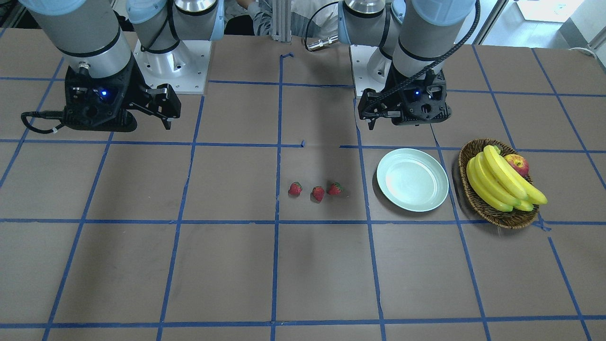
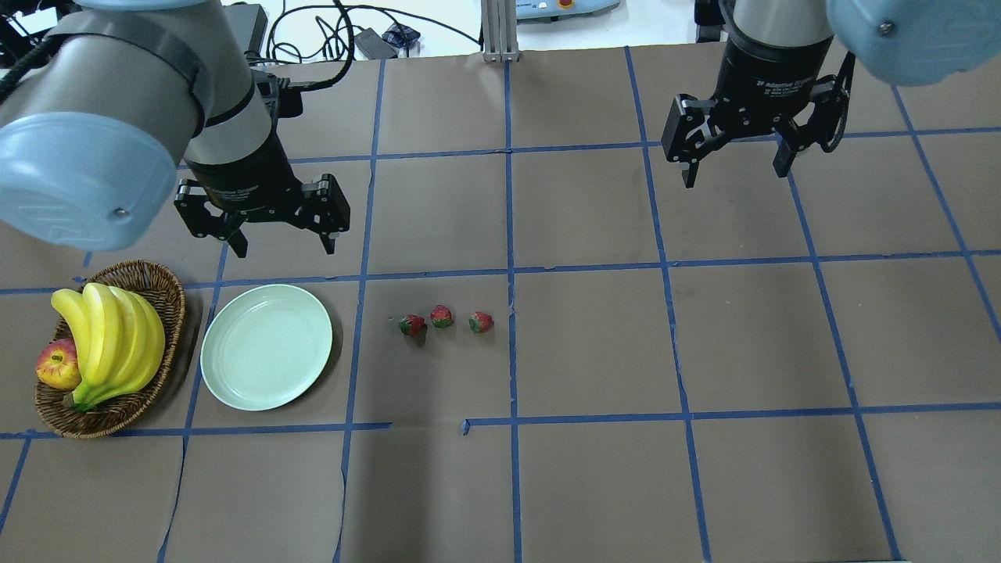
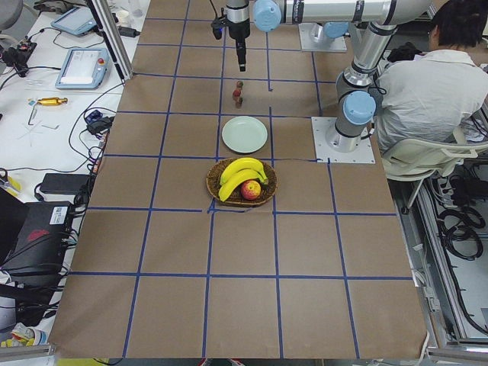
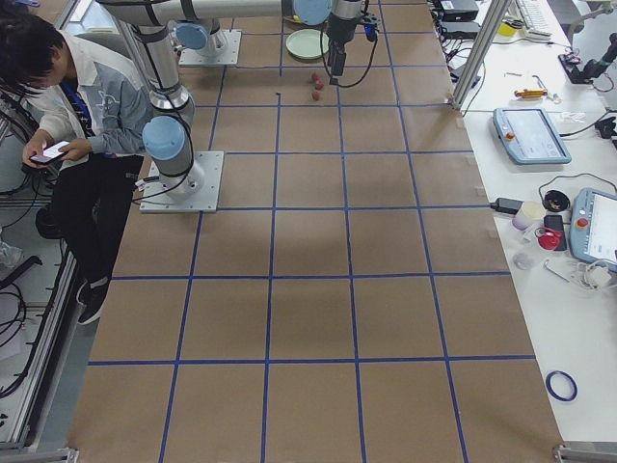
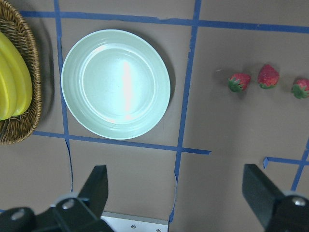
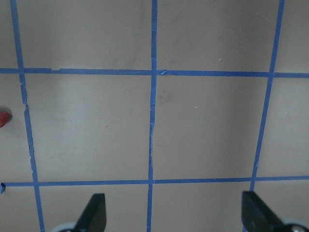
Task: Collect all strawberries into plate
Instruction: 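Swing the left gripper over the strawberries beside the plate, then lower the left gripper onto the strawberry nearest the plate and close, then lift the strawberry and carry it over the plate, then release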
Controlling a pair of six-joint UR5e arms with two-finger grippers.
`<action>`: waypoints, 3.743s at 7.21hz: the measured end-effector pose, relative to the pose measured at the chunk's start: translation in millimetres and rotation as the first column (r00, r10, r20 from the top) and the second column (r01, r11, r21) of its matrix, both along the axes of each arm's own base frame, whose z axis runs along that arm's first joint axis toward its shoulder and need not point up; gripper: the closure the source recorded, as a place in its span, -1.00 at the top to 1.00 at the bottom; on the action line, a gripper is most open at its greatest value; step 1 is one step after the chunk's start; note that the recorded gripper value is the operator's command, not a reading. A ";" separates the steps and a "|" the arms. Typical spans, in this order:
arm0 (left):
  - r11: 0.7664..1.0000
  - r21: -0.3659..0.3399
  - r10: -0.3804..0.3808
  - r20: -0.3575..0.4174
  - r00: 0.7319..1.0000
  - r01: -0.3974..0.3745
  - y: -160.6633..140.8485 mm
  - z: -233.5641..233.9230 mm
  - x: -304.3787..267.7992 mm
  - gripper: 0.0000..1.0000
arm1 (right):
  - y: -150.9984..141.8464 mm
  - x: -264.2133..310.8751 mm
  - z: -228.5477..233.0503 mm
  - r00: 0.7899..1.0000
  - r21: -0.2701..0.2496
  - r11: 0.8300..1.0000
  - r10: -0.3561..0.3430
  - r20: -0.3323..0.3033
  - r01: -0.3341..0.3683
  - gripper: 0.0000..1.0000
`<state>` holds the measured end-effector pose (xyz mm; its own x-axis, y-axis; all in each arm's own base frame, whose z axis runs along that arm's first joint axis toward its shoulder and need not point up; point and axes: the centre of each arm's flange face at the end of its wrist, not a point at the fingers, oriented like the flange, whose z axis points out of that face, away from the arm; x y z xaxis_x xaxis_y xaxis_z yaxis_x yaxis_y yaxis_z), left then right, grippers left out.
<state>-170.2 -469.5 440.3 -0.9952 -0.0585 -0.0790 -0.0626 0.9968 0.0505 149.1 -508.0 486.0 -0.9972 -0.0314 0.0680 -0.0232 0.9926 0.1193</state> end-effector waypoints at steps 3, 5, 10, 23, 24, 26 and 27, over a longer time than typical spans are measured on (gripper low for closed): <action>1.000 -0.001 -0.021 -0.068 0.997 0.021 -19.4 -51.2 -19.4 1.00 | 14.4 8.7 1.2 0.997 0.007 0.998 -0.056 0.055 0.055 1.00; 0.991 -0.003 -0.133 -0.098 0.986 0.133 -31.9 -115.0 -23.3 1.00 | 19.0 11.1 -19.9 0.997 0.039 0.998 -0.059 0.055 0.057 1.00; 0.837 0.044 -0.527 -0.200 0.826 0.545 -38.0 -182.6 -29.4 1.00 | 18.4 11.9 -45.0 0.997 0.070 0.996 -0.059 0.044 0.056 1.00; 0.715 0.108 -0.620 -0.357 0.699 0.690 -45.5 -268.9 -36.4 -0.42 | 23.4 11.9 -108.3 0.998 0.056 0.997 -0.051 0.044 0.048 1.00; 0.715 0.109 -0.620 -0.356 0.699 0.690 -45.5 -269.0 -36.4 -0.85 | 23.1 12.0 -108.6 0.998 0.055 0.997 -0.051 0.044 0.048 1.00; 0.713 0.119 -0.624 -0.341 0.703 0.691 -46.1 -268.6 -34.9 -1.00 | 22.4 12.1 -108.9 0.998 0.053 0.997 -0.050 0.045 0.047 1.00; 0.712 0.122 -0.630 -0.324 0.705 0.692 -47.8 -265.0 -33.5 -1.00 | 22.3 12.0 -108.9 0.998 0.053 0.998 -0.048 0.045 0.046 1.00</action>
<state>-203.7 -517.3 175.3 -0.7545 0.6102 0.2416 0.6534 0.7330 0.1892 161.1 -485.7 377.1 -0.9997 0.0134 0.0213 0.0168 0.9853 0.1702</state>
